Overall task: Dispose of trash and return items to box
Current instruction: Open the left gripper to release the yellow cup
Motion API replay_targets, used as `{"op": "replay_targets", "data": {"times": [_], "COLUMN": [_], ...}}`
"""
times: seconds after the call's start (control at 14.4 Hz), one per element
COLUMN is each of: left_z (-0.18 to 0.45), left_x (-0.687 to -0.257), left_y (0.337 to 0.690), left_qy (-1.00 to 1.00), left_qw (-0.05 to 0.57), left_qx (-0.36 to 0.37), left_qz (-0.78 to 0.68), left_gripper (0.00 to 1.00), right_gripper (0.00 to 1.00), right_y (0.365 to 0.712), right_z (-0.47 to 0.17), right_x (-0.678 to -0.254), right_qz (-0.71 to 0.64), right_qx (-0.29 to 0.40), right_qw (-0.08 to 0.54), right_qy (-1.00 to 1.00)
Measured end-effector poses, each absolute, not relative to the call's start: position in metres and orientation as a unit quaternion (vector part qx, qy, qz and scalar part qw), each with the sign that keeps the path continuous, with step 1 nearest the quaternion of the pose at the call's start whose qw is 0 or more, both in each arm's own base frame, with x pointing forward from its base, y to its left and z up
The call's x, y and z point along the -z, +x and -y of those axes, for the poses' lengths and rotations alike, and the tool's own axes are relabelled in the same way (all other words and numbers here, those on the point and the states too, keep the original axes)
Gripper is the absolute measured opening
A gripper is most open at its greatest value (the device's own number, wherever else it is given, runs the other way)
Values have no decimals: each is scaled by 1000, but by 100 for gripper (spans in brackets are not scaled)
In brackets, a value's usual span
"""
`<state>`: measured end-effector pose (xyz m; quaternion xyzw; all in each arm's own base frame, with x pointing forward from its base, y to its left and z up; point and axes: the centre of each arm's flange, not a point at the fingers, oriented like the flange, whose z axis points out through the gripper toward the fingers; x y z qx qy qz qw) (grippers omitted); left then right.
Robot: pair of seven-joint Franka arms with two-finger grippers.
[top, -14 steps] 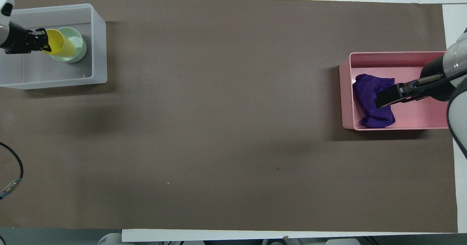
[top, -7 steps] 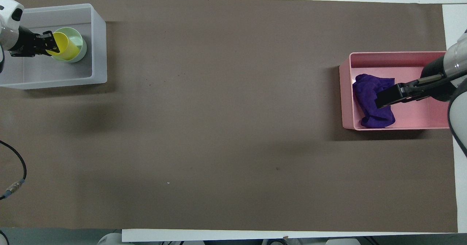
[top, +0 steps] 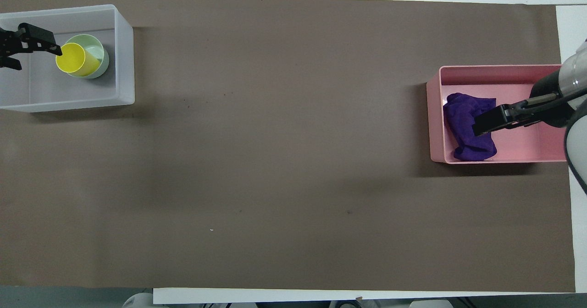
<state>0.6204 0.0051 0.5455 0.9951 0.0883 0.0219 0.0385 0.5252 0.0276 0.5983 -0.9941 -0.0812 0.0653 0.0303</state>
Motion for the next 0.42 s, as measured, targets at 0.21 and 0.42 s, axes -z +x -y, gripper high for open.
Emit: {"op": "replay_targets", "data": {"times": [0.21,0.42], "left_z": [23,38], "left_x": [-599,-615], "left_y": [551,511], "left_qy": [998,1000], "left_qw": [36,23], "left_qx": [-9,-4], "left_qz": [-55,-10], "left_gripper": [100,100], "right_gripper": [100,100], "right_y": [525,526], "right_z": [-26,-25], "right_x": [-599,-600], "right_qz": [80,79], "right_qx": [-65,-58], "right_qw": [30,30], "right_qy": [-994,-995]}}
